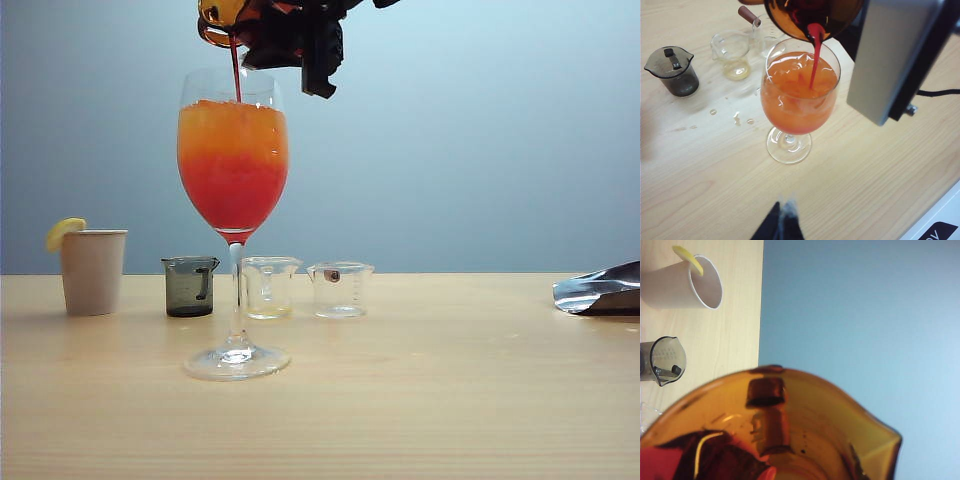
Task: Pick up the fourth measuring cup from the left, pour the grenadine inside into the goblet, and finally put the measuring cup back in its original place.
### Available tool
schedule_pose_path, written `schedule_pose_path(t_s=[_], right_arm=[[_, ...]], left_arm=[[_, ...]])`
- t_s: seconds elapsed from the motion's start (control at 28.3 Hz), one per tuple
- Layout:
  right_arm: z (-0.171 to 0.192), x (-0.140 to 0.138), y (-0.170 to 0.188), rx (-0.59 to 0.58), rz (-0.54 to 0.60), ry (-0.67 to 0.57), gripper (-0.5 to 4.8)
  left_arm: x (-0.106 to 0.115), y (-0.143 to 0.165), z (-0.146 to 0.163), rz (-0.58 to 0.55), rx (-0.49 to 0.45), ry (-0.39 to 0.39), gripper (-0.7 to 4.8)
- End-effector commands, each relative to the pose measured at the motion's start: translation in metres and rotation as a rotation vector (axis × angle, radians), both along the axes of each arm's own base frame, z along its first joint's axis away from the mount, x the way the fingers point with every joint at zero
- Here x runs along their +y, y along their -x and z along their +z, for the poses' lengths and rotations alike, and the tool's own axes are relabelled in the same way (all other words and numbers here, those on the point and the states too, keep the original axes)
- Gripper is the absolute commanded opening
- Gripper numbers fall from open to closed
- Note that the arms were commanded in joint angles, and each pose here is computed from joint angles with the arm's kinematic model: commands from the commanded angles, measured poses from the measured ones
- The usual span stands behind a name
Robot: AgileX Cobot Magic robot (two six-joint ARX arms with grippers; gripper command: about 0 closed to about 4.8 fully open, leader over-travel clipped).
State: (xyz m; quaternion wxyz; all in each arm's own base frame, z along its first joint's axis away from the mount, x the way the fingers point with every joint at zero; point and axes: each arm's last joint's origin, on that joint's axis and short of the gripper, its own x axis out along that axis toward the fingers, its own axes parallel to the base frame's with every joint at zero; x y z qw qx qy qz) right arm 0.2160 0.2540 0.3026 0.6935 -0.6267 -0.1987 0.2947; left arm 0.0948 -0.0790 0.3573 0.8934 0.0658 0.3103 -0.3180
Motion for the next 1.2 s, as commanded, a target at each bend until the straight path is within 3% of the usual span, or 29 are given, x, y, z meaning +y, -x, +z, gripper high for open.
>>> schedule_pose_path(t_s=[0.04, 1.2], right_arm=[[0.0087, -0.0003, 0.001, -0.034, 0.004, -0.035, 1.56], [0.0099, -0.0001, 0.0011, -0.142, 0.018, 0.069, 1.45]], left_arm=[[0.0004, 0.0002, 0.0025, 0.003, -0.014, 0.009, -0.05], [0.0004, 0.0002, 0.0025, 0.002, -0.014, 0.009, -0.05]])
